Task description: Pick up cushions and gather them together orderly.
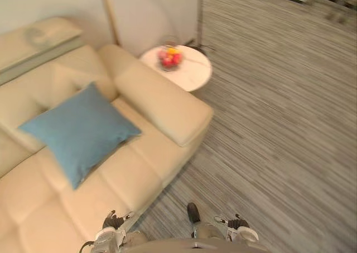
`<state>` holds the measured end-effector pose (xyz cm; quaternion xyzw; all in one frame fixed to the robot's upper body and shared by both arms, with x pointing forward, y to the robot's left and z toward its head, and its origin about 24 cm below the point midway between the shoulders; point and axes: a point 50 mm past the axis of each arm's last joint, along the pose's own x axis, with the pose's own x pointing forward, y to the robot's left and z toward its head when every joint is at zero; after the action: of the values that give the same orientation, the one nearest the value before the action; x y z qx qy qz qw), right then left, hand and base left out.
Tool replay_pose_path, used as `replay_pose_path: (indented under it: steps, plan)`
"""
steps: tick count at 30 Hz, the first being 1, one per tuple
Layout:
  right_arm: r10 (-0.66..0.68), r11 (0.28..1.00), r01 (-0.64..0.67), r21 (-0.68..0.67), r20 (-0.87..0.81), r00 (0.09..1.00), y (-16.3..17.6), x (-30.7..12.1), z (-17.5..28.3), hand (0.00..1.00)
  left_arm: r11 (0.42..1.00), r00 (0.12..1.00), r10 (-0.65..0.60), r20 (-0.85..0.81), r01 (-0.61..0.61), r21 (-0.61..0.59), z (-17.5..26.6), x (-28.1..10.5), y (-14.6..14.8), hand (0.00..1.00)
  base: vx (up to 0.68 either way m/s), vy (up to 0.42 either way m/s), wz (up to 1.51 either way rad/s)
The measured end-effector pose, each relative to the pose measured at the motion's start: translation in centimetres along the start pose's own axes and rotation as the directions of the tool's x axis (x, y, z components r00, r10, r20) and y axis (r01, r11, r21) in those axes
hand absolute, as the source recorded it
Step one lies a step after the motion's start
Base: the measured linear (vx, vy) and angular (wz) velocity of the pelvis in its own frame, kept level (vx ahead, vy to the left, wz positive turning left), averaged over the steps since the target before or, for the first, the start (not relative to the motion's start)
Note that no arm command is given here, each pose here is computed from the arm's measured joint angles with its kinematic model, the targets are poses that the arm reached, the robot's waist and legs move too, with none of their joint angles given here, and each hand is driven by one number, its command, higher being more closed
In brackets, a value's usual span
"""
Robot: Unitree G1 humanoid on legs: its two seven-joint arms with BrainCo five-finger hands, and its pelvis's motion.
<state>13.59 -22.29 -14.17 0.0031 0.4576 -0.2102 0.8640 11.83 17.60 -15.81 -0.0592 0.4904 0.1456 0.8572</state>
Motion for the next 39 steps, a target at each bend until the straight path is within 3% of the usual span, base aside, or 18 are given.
replay_pose_path:
  steps: [8,17,22,31,39]
  plan:
    - [-0.030,0.999,0.029,-0.018,-0.081,0.996,-0.9,0.0,-1.7,0.00,1.000,1.000,0.004,-0.019,-0.004,0.004,-0.6,-0.1,0.2,0.00,0.19,-0.162,-0.78]
    - [0.000,1.000,-0.001,-0.018,-0.082,0.997,0.4,-0.2,-1.6,0.00,0.999,1.000,-0.001,0.022,0.002,-0.035,0.3,-0.1,-0.3,0.00,0.14,0.178,-0.98]
    - [0.046,0.999,-0.045,0.009,-0.112,0.993,2.4,-0.8,-2.8,0.00,0.999,0.999,0.031,0.025,-0.031,0.028,0.6,0.1,1.2,0.00,0.19,0.200,-0.71]
    - [0.042,0.999,-0.042,0.003,-0.080,0.996,2.2,-0.3,-1.4,0.00,0.997,0.998,-0.054,-0.008,0.055,0.060,-0.1,0.0,-1.4,0.00,0.05,0.021,-0.59]
    - [0.029,0.999,-0.030,-0.023,-0.053,0.998,1.6,0.3,0.1,0.00,0.991,0.999,-0.021,-0.033,0.025,0.133,-1.0,-0.2,0.6,0.00,-0.02,-0.135,-1.07]
